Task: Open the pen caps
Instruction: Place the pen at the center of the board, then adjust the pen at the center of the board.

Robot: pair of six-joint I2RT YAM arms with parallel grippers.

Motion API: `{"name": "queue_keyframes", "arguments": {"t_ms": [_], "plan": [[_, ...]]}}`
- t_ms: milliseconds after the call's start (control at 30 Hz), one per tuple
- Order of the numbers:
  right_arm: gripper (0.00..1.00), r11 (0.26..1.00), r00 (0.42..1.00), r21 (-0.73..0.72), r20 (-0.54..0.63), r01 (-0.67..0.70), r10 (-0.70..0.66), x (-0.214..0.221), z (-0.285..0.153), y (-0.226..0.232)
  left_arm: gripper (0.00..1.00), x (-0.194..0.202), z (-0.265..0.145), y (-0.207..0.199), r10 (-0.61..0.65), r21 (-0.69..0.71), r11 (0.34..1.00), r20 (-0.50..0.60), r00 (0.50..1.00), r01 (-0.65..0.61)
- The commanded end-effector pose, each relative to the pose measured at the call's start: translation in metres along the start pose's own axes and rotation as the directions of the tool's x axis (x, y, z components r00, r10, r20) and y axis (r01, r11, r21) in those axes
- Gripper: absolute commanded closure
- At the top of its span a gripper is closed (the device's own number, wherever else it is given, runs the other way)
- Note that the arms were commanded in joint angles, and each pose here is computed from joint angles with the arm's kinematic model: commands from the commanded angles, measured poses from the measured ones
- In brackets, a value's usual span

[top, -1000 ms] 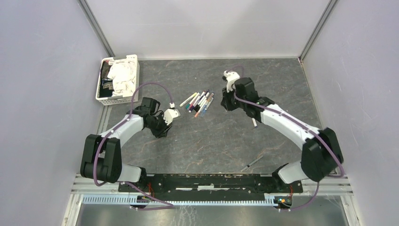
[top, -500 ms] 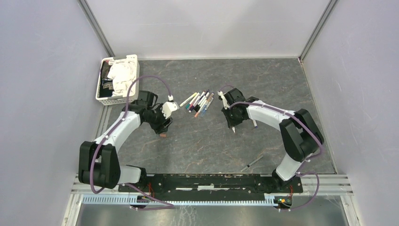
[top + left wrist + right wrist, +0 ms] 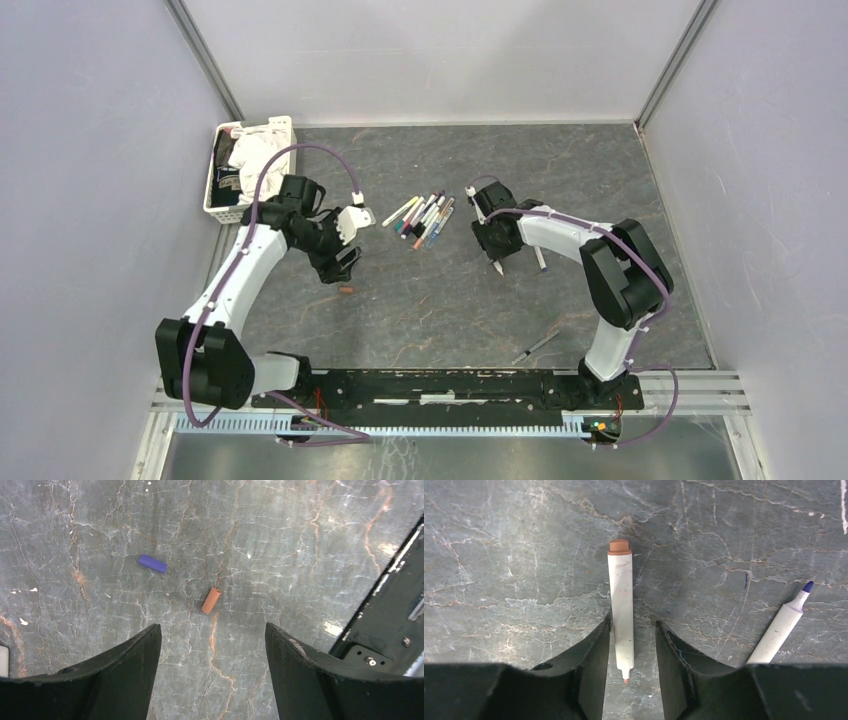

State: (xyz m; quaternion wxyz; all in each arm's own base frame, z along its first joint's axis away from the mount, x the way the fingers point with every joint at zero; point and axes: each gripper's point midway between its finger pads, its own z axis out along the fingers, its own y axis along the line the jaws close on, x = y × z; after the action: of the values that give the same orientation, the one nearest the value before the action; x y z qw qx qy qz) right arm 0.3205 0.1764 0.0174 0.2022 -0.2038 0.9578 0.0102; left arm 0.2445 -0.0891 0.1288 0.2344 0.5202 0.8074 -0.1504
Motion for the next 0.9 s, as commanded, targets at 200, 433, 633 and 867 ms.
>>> {"name": "queue_keyframes", "arguments": {"t_ms": [200,433,633,867], "plan": [[0.5,0.989,0.981,0.008,0.13,-0.147,0.145,-0.024,-0.045,-0.008,0.18,-0.04,-0.037,-0.006,0.079,-0.008,0.997,0.125,0.989,-0.079],[0.32,0.949,0.948,-0.067,0.065,-0.308,0.313,0.052,-0.086,0.001,0.02,-0.063,-0.057,0.008,0.084,-0.108,0.992,0.193,0.978,-0.064],[0.31,0.898,0.9,-0.056,-0.034,-0.436,0.435,0.148,-0.101,0.001,0.0,-0.077,-0.073,0.019,0.113,-0.206,0.976,0.24,0.964,-0.063],[0.3,0.838,0.839,-0.059,-0.095,-0.542,0.536,0.203,-0.095,0.008,0.0,-0.083,-0.084,0.033,0.105,-0.274,0.961,0.239,0.965,-0.037]]}}
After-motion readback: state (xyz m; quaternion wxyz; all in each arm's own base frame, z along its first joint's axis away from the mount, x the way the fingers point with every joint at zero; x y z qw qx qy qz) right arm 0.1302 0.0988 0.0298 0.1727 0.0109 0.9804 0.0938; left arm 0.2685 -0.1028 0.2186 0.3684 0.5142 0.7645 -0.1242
